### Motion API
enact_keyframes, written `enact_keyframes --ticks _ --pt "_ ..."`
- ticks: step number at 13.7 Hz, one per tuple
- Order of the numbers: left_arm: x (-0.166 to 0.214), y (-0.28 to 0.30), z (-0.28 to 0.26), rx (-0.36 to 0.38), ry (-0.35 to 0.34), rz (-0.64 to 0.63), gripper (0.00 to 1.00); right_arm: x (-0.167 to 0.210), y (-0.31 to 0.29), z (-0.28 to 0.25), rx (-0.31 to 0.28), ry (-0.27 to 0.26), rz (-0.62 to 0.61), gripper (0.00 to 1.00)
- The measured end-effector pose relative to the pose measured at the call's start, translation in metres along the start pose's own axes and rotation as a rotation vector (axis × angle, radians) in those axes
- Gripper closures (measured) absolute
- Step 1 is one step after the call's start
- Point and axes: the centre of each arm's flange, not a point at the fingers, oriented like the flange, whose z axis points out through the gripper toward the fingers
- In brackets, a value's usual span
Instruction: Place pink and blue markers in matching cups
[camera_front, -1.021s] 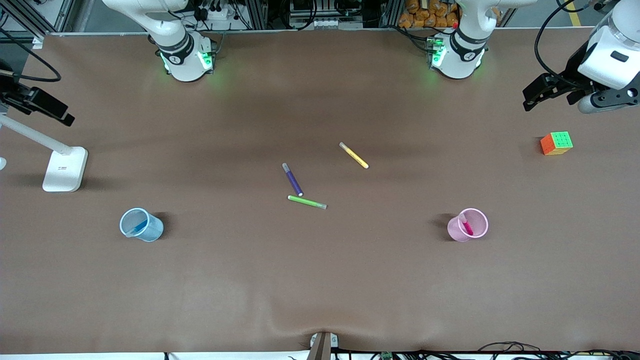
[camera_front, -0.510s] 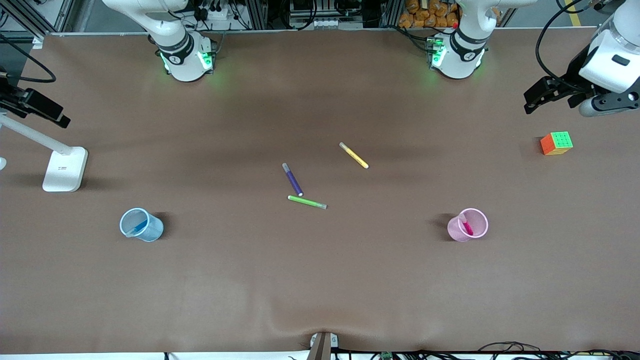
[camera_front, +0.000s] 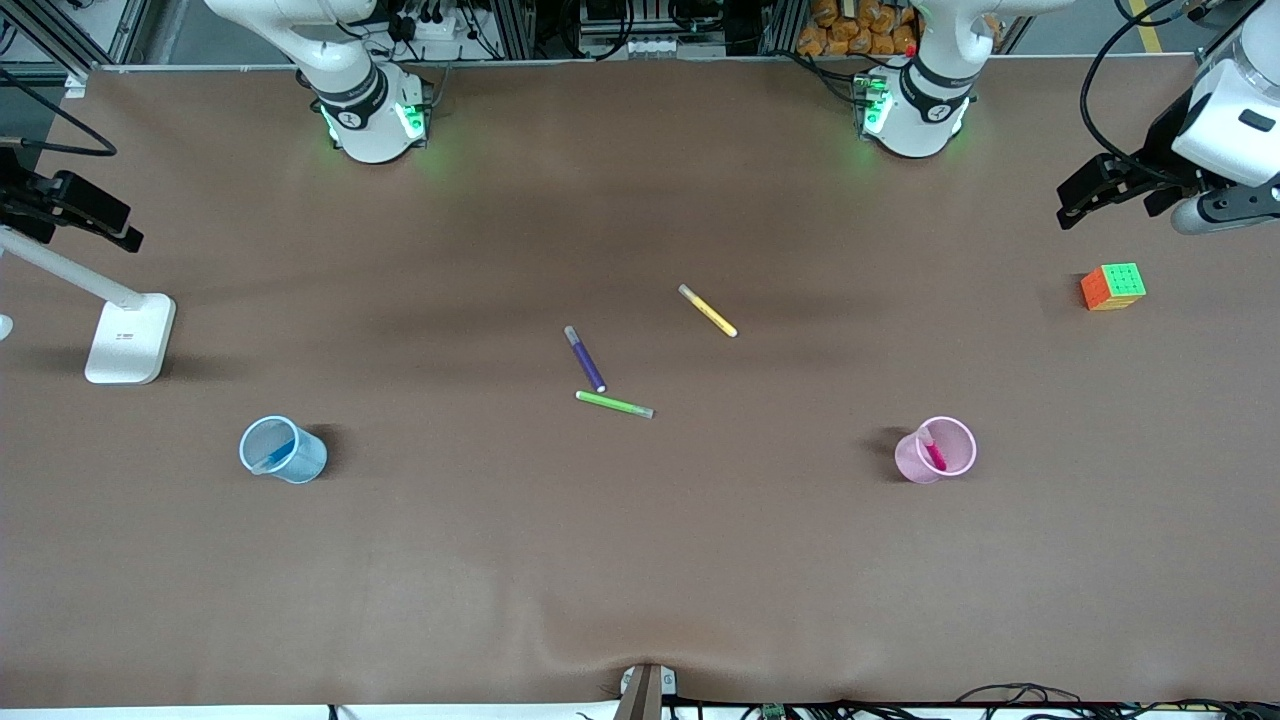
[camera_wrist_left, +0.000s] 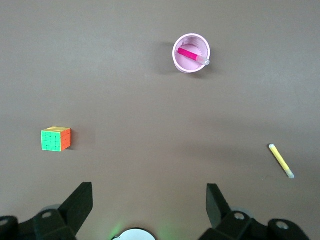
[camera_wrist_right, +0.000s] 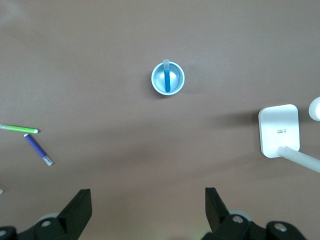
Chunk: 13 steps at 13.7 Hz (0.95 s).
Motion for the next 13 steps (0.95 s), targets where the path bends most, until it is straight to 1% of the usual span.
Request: enact_keyframes --ticks 4,8,13 --pt "0.004 -0.007 0.004 0.001 -0.009 0.057 0.0 0.0 0.0 0.0 0.0 -0.001 -0.005 0.0" --pt "0.005 -0.011 -0.006 -0.002 0.008 0.064 0.0 0.0 0.0 0.0 0.0 -0.002 -0.005 0.0" --pt "-0.002 -0.008 -0.022 0.003 -0.012 0.072 0.0 0.0 0.004 0.001 0.0 -0.004 0.001 0.0"
